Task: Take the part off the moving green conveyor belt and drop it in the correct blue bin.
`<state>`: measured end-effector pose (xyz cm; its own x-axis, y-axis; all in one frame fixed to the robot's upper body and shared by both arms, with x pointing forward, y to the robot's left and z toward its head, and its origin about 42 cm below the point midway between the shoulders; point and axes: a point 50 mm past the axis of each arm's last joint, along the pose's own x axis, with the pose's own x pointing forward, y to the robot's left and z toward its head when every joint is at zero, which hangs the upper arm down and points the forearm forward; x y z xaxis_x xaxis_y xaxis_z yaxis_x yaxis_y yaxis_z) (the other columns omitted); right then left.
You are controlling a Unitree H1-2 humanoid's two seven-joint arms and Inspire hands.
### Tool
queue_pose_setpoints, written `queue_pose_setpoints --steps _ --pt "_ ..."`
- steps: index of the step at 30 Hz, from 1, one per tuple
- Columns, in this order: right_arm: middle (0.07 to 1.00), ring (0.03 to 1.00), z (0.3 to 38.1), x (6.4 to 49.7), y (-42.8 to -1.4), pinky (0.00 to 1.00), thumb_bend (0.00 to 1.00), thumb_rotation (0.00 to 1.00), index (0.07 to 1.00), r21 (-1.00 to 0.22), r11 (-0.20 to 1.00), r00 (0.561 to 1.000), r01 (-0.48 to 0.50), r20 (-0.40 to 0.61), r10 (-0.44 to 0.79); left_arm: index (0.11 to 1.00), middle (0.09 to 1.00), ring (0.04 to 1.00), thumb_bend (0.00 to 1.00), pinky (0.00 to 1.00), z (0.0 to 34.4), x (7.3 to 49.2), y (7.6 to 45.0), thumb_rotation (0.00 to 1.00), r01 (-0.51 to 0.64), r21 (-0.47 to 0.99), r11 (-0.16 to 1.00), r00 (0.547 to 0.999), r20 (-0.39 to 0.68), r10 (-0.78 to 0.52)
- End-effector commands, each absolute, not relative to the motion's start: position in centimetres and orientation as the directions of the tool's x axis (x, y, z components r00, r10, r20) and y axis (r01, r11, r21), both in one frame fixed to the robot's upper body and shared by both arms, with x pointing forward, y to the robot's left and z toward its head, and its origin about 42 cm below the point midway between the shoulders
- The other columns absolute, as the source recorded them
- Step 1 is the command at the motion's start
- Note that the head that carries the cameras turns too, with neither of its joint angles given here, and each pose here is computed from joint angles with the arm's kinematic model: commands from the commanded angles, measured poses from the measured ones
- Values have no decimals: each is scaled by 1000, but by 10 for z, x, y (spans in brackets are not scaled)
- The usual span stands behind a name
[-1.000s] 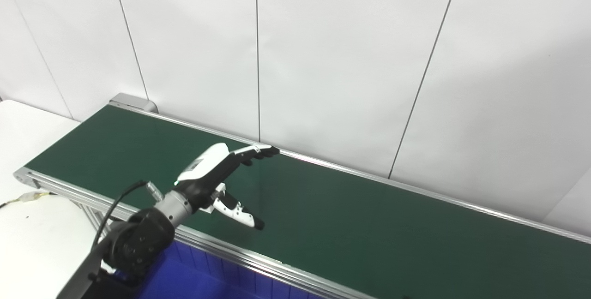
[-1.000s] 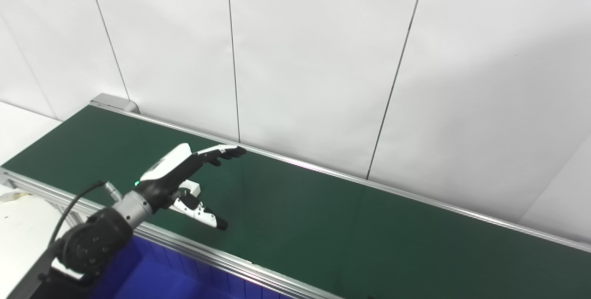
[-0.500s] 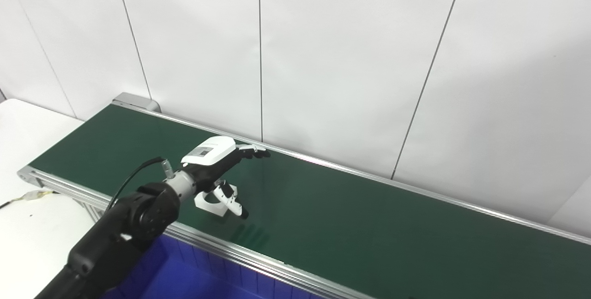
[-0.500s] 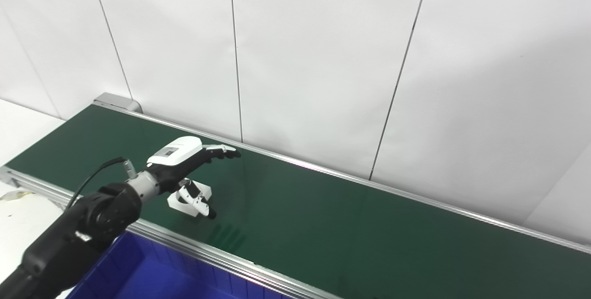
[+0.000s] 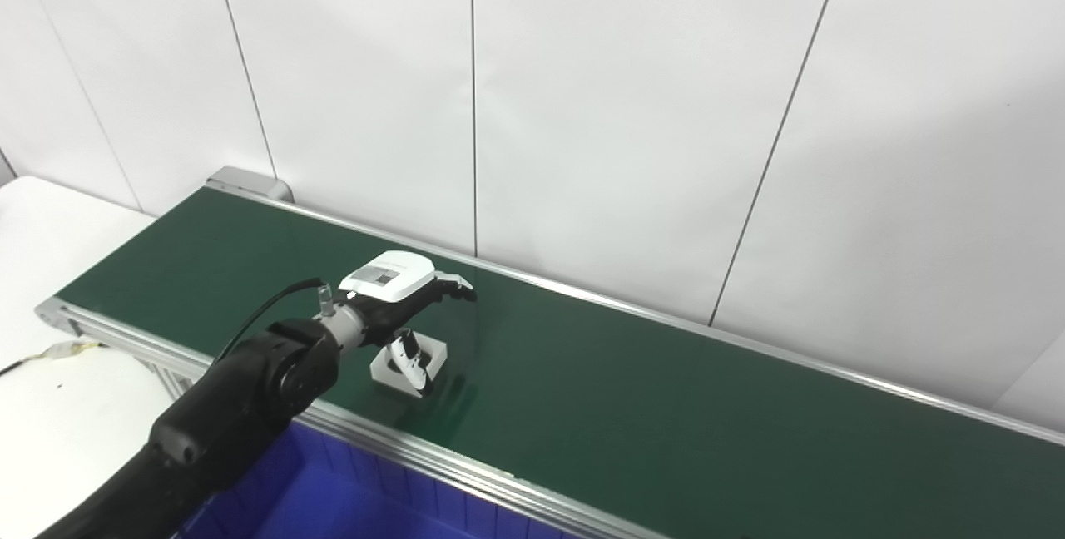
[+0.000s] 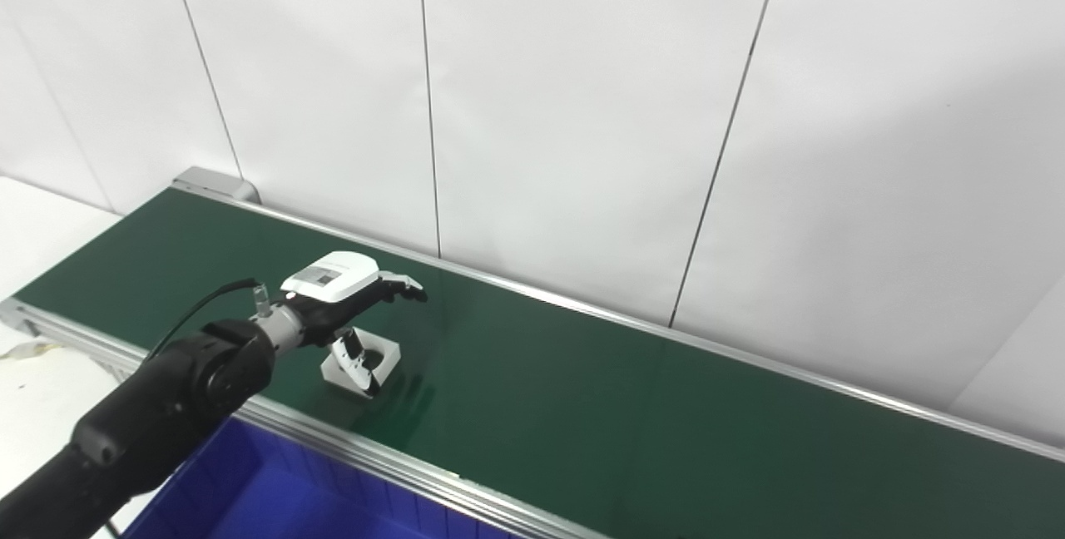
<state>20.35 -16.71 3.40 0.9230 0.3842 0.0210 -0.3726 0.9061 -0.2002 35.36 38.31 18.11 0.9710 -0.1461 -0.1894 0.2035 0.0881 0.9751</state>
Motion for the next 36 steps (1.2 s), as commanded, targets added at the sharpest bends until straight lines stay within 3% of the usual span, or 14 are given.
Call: queue_pose_setpoints --steps 1,23,29,36 --pt "918 903 47 208 -163 850 543 677 981 -199 911 919 -361 88 383 806 829 763 884 664 206 368 391 0 139 990 25 981 -134 -142" --pt "917 902 49 206 -160 850 556 691 980 -187 915 920 -357 98 379 814 839 775 925 656 173 383 387 12 251 965 -76 962 -258 -93" --pt "917 899 49 206 -159 845 543 682 980 -192 915 919 -356 106 380 816 860 807 918 712 162 384 380 7 283 954 -99 951 -292 -99" --pt "916 901 50 205 -157 848 540 671 981 -185 916 919 -356 108 379 796 833 787 936 702 140 383 376 6 301 945 -126 942 -316 -114"
